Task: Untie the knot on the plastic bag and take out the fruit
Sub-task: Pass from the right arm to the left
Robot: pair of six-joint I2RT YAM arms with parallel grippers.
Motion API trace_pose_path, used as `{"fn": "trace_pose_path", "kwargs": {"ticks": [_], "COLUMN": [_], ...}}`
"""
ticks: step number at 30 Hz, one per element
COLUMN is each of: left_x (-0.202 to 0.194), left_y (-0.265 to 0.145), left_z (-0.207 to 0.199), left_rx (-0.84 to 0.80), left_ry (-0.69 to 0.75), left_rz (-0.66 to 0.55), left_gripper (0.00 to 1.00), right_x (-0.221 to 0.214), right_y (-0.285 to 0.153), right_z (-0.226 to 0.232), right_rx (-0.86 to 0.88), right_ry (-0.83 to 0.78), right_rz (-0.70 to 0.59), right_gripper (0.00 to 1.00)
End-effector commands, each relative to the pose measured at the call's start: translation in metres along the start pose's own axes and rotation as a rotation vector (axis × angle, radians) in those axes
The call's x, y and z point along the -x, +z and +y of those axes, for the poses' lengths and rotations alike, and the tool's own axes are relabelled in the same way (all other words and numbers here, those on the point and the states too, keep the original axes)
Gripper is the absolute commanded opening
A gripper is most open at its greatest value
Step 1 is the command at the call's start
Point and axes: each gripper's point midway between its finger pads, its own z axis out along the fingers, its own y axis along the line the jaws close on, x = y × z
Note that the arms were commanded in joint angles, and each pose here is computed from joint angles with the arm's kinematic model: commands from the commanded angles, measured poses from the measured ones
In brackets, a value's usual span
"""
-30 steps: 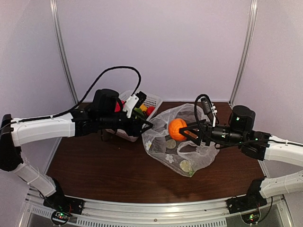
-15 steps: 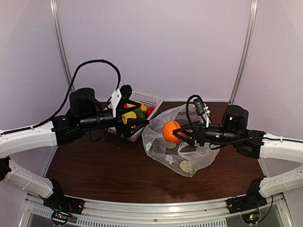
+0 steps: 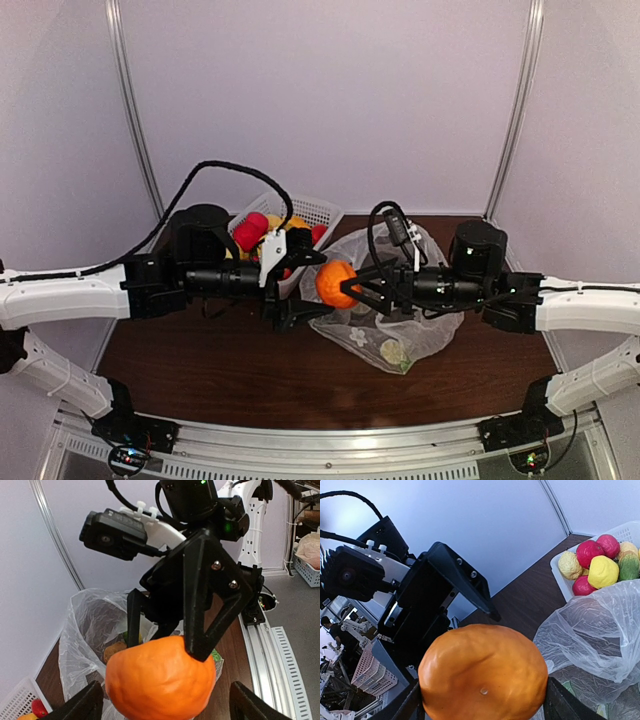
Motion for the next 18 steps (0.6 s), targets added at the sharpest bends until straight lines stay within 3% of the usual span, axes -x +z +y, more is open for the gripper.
{"fn": "trace_pose_path", "kwargs": {"ticks": [1, 18], "left_x": [0.0021, 0.0011], "left_y": [0.006, 0.0111], "left_z": [0.0103, 0.0061], "left_rx": [0.037, 0.006], "left_ry": [0.02, -0.012], "left_rz": [0.024, 0.015], "left_gripper": [0.91, 0.92], "right_x": [0.0136, 0.0065], "right_y": [0.0051, 0.0142], "right_z": [0.0203, 0.0235], "right_rx": [0.058, 0.074], "right_ry": [-0.029, -0.031], "right_rz": [-0.021, 0.008], "right_gripper": [0.65, 0.65]}}
